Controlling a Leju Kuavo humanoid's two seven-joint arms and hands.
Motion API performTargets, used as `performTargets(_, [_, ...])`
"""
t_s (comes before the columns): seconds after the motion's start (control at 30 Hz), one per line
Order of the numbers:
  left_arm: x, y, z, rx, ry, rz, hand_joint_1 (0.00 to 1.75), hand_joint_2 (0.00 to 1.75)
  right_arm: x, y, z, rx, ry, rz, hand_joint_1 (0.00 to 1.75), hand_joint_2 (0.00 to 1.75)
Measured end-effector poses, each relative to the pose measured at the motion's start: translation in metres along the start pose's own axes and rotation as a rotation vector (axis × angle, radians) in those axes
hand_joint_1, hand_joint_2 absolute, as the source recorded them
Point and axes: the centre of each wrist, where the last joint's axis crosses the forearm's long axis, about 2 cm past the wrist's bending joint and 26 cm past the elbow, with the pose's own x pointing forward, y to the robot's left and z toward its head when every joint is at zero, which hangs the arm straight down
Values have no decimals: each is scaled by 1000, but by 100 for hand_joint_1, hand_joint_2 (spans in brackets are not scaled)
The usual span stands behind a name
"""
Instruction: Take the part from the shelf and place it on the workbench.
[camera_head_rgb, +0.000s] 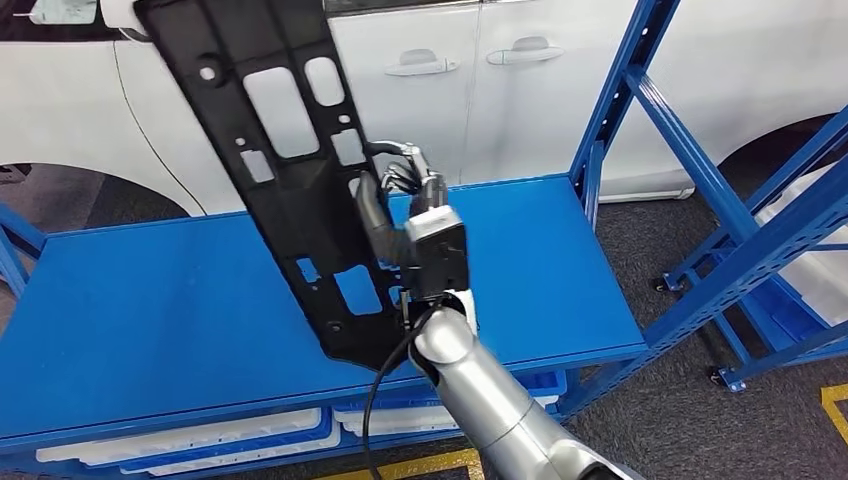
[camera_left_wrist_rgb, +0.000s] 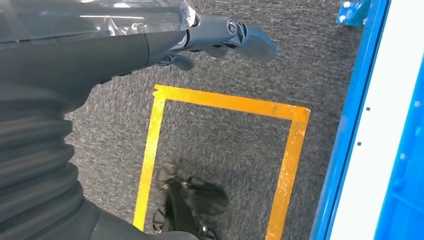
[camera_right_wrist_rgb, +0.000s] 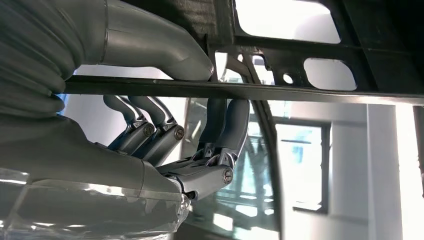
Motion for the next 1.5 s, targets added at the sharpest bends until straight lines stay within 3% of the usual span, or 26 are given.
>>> performTargets(0.27, [-3, 2, 1, 8, -8, 2, 0, 175, 11, -57, 22, -211, 37, -288, 175, 175])
performTargets(0.53, [-5, 2, 2, 15, -21, 21, 0, 175, 29, -91, 49, -257, -32, -355, 175, 175])
performTargets(0.93, [-7, -3, 5, -20, -49, 52, 0, 175, 79, -98, 63, -64, -236, -631, 175, 175])
performTargets(1.5, [-6, -10, 6, 2, -30, 80, 0, 175, 92, -94, 62, 65, -234, -745, 175, 175])
